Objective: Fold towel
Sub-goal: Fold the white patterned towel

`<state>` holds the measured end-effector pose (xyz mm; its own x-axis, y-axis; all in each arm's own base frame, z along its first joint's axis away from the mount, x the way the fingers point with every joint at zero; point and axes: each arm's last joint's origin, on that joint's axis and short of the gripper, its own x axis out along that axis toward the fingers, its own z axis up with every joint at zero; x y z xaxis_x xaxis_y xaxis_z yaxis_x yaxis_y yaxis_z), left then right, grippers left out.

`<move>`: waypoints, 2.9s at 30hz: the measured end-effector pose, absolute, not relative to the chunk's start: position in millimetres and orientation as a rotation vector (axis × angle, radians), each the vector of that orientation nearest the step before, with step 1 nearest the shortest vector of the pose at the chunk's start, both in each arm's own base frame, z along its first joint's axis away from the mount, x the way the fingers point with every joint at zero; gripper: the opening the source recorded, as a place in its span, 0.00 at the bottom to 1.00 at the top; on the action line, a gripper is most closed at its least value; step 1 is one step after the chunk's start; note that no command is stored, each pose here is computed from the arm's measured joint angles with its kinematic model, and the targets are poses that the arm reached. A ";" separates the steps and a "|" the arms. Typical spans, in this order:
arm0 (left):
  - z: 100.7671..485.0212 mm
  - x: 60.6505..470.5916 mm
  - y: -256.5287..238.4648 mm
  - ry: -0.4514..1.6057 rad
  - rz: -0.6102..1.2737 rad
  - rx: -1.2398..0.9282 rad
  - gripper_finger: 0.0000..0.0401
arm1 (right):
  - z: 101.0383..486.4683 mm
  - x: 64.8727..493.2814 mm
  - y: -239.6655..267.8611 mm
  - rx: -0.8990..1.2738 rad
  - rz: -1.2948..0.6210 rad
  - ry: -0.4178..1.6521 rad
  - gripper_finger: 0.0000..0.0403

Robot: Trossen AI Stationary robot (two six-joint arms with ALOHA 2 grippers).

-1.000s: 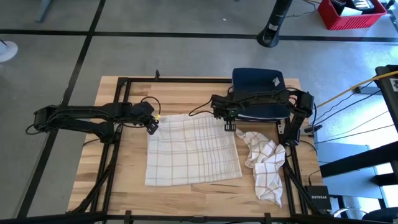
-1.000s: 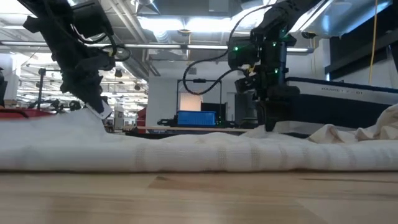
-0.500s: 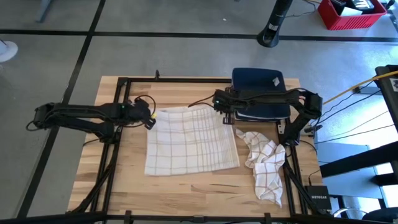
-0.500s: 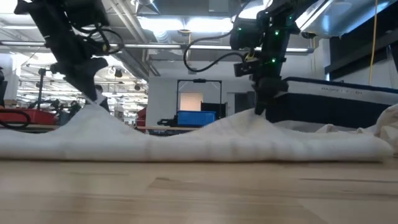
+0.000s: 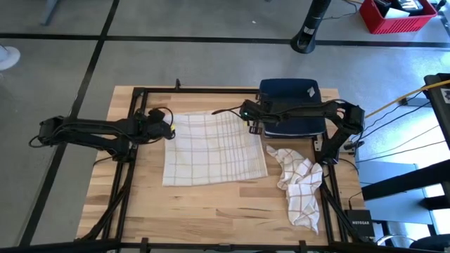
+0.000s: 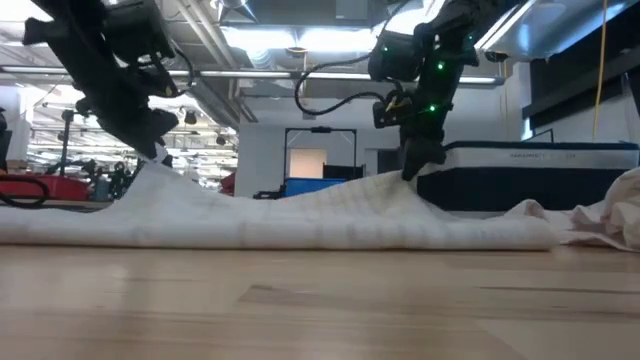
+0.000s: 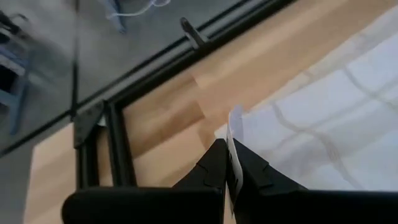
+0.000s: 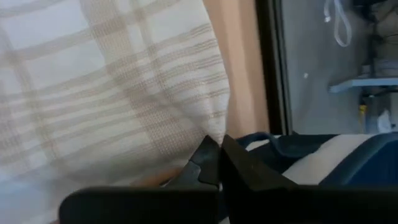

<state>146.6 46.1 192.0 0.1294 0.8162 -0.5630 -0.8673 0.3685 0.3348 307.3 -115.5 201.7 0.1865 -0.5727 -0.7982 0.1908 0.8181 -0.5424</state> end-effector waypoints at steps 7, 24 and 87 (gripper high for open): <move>179.4 144.4 58.5 0.761 1.277 0.018 0.00 | 190.9 301.0 -128.1 -0.358 -0.629 1.254 0.01; 166.5 139.9 83.9 0.769 1.313 0.116 0.04 | 189.6 292.9 -154.7 -0.327 -0.726 1.205 0.02; 194.5 158.5 -75.2 0.897 0.149 -0.504 0.53 | 182.1 311.0 87.3 0.024 0.260 1.133 0.67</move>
